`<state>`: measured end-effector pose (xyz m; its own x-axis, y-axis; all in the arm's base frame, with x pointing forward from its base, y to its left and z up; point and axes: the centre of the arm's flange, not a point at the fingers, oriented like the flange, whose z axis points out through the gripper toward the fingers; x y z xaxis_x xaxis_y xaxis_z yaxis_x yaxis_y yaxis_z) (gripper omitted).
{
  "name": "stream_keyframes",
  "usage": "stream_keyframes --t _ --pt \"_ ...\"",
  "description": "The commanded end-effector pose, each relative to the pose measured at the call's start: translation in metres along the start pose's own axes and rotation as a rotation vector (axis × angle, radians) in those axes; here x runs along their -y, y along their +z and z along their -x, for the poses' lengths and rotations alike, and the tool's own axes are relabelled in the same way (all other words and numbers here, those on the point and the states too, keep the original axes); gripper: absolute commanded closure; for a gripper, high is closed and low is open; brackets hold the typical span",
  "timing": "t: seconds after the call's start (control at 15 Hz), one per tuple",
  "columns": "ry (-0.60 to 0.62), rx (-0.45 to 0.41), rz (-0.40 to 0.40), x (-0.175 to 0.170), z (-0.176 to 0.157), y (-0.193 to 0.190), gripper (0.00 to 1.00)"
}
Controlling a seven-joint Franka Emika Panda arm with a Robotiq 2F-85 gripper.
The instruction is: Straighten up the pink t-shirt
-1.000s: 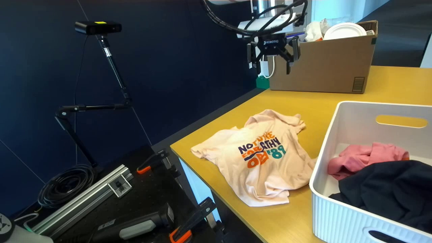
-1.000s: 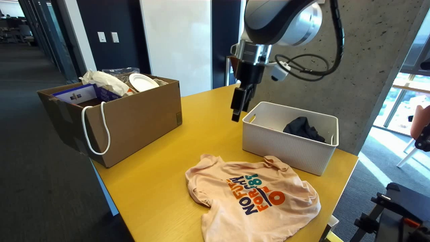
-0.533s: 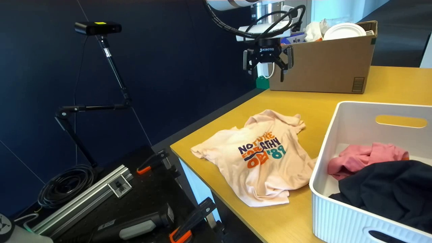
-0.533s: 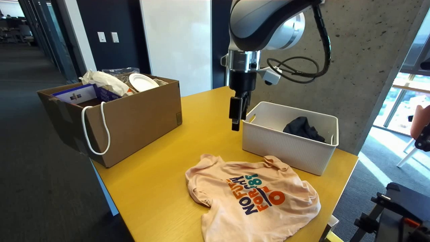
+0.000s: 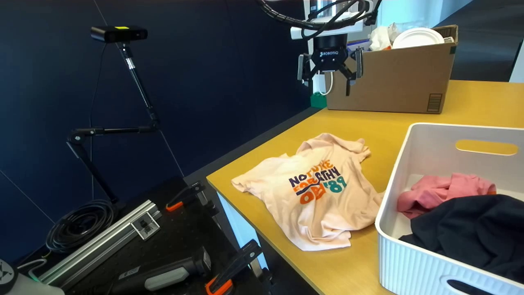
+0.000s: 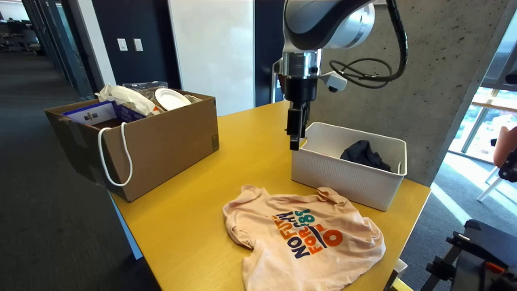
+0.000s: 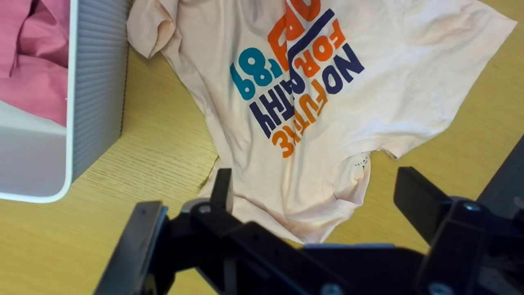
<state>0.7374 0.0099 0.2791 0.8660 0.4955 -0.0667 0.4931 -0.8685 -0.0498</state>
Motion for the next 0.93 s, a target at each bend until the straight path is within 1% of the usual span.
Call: stream_keyframes --t 0.0,0.13,0.27,0.33,0.47,0.6,0.73,0.87 --pt "-0.059 0.016 -0.043 0.018 -0.002 0.031 0.0" --pt "-0.096 0.063 -0.073 0.036 -0.006 0.078 0.0" --pt "-0.114 0.106 -0.078 0.039 -0.016 0.128 0.0" --pt "-0.13 0.118 -0.073 0.043 -0.018 0.148 0.0" --pt "-0.164 0.151 -0.013 0.052 -0.017 0.179 0.0" --pt "-0.221 0.191 0.063 0.066 -0.004 0.19 0.0" --pt "-0.279 0.205 0.141 0.084 0.006 0.181 0.0" --pt "-0.317 0.194 0.19 0.092 0.003 0.166 0.0"
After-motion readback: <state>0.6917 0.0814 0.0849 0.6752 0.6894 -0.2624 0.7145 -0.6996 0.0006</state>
